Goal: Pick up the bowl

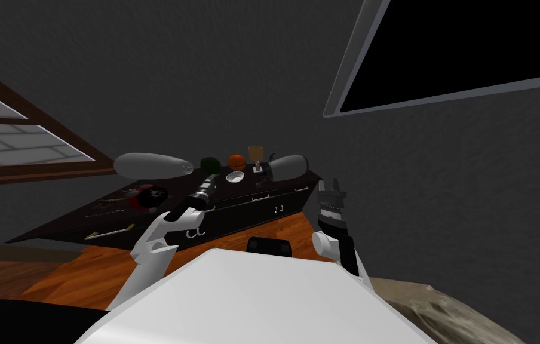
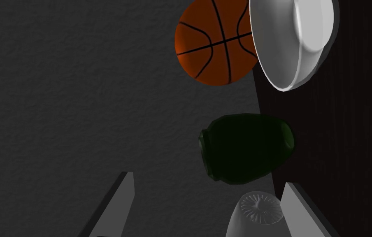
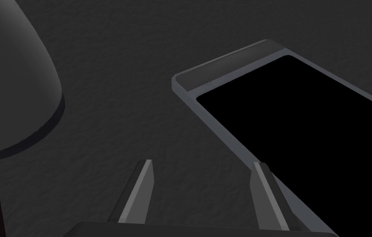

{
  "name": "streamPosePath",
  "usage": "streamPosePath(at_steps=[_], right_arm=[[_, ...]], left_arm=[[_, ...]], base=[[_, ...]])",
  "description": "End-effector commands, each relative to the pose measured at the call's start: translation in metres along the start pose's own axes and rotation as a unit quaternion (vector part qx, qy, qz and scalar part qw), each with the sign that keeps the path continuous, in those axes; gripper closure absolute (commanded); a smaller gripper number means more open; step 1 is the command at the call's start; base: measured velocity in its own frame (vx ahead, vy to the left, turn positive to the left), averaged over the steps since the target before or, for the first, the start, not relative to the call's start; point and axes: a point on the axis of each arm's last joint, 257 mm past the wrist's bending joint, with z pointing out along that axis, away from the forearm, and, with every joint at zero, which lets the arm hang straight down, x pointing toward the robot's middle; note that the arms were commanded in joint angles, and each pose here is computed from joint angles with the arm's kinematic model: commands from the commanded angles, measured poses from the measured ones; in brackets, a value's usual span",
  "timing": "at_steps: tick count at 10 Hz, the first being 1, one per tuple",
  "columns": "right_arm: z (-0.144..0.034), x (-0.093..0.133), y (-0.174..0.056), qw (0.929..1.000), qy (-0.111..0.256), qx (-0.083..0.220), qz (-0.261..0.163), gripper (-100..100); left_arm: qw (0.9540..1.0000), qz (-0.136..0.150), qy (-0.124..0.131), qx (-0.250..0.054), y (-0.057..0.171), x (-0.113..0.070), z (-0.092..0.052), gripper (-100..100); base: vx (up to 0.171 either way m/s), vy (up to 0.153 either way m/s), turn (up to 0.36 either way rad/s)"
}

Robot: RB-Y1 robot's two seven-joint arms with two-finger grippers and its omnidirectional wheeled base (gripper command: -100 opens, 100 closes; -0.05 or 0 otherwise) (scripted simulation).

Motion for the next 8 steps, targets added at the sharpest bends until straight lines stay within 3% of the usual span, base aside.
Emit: streamPosePath(at_steps=[1, 2, 3, 5, 6, 8], right_arm=[[0.000, 0.000, 0.000, 1.0000, 0.000, 0.000, 0.000, 0], [0.000, 0.000, 0.000, 1.0000, 0.000, 0.000, 0.000, 0], [0.000, 0.000, 0.000, 1.0000, 0.000, 0.000, 0.000, 0], [0.000, 0.000, 0.000, 1.0000, 0.000, 0.000, 0.000, 0], [0.000, 0.000, 0.000, 1.0000, 0.000, 0.000, 0.000, 0], [0.000, 0.000, 0.000, 1.0000, 0.000, 0.000, 0.000, 0]], left_arm=[[0.9998, -0.003, -0.006, -0.021, 0.009, -0.008, 0.002, -100], [0.9995, -0.003, -0.006, -0.031, 0.014, -0.008, 0.002, -100], [0.9989, -0.008, -0.019, -0.043, 0.017, -0.024, 0.005, -100], [0.9979, -0.008, -0.019, -0.061, 0.027, -0.024, 0.004, -100], [0.9966, -0.015, -0.033, -0.074, 0.031, -0.040, 0.007, -100], [0.9952, -0.015, -0.033, -0.091, 0.039, -0.040, 0.006, -100]], base=[[-0.008, -0.047, -0.080], [-0.002, -0.023, -0.008], [-0.002, -0.033, -0.168], [-0.002, -0.024, -0.031], [-0.002, -0.037, -0.141], [0.002, -0.025, -0.048]])
